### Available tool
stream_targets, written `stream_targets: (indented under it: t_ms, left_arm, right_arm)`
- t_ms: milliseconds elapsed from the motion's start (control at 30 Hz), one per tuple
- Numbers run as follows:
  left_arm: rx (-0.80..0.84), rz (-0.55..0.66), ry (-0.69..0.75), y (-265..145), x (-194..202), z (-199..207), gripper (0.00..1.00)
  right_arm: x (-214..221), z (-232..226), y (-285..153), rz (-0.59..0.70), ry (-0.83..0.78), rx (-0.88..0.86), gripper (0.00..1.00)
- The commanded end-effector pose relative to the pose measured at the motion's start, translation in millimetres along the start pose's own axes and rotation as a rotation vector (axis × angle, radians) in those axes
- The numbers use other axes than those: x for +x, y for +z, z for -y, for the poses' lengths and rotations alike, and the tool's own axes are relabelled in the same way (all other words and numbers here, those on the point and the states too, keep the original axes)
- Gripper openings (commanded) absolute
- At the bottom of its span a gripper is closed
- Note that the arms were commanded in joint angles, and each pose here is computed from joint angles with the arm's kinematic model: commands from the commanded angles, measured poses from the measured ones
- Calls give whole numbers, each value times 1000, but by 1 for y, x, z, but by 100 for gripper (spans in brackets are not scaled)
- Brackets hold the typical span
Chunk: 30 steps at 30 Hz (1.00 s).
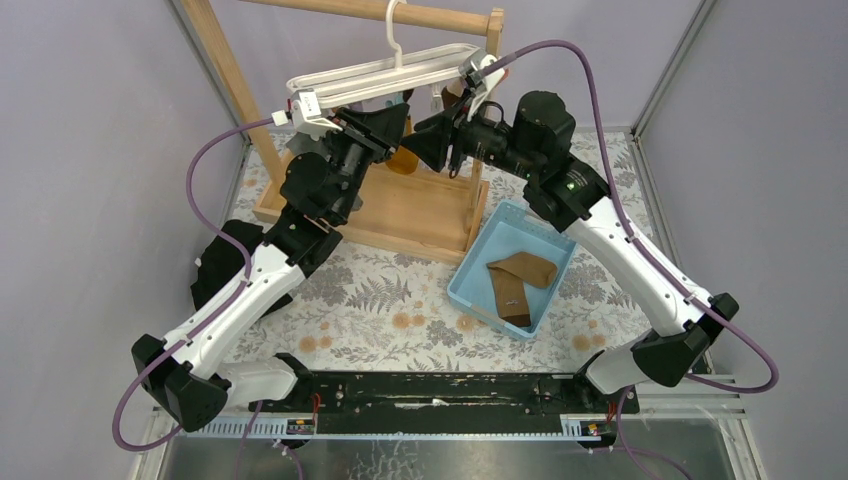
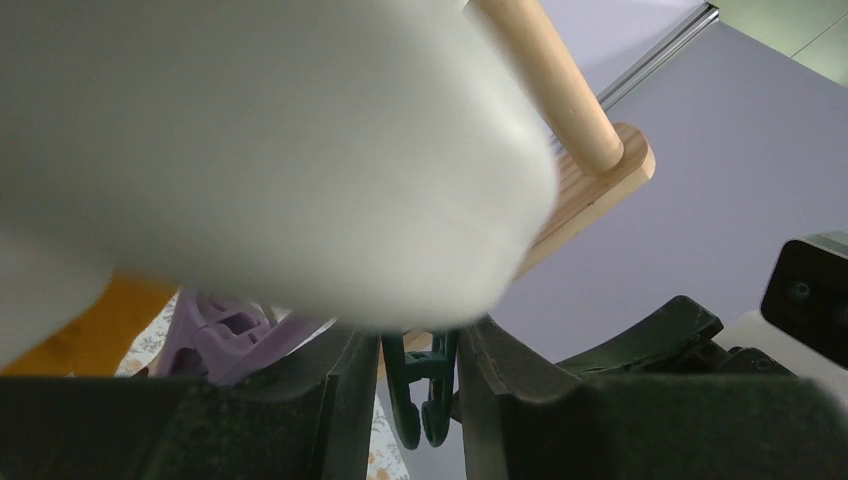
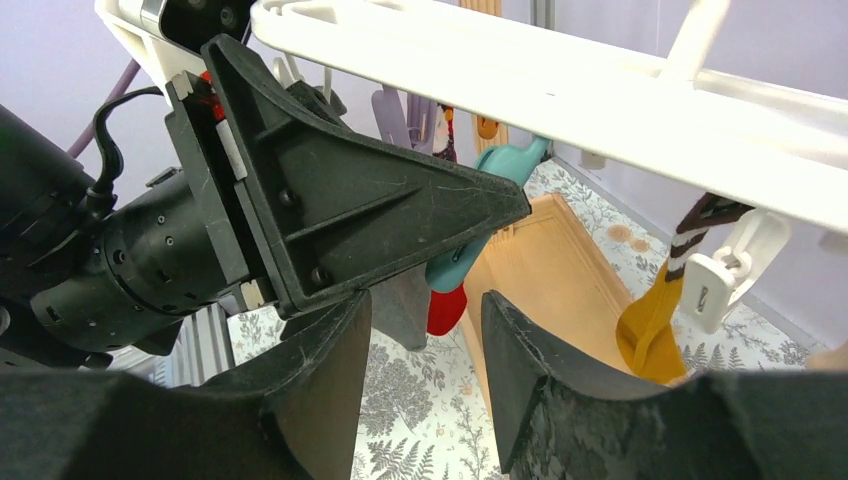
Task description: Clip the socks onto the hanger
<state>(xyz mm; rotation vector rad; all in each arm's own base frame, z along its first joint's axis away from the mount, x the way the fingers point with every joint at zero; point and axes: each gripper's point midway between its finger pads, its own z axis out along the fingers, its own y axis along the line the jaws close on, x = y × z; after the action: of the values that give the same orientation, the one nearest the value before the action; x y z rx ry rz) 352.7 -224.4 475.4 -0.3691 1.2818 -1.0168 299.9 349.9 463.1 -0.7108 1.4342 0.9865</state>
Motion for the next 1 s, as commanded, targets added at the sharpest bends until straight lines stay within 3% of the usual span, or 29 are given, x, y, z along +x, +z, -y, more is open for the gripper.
stream_targets:
  t_ms: [0, 467, 567, 633, 733, 967]
  left_arm:
    - [16, 44, -20, 1, -12, 7, 0]
    - [38, 22, -33, 3, -8, 12, 0]
    - [41, 17, -37, 3, -7, 12, 0]
    - [43, 13, -40, 2, -5, 12, 0]
    - [43, 13, -42, 0, -6, 12, 0]
    - [36, 14, -47, -5, -6, 8, 0]
  right_arm:
    - [-35, -17, 1, 89, 0, -58, 51]
    - [-30, -8, 20, 84, 34, -54, 47]
    - [-32, -6, 22, 104, 29, -49, 35]
    - [-32, -5, 23, 112, 30, -42, 18]
    - [-32, -2, 21, 123, 26, -25, 0]
    - [-27, 5, 15, 131, 16, 20, 0]
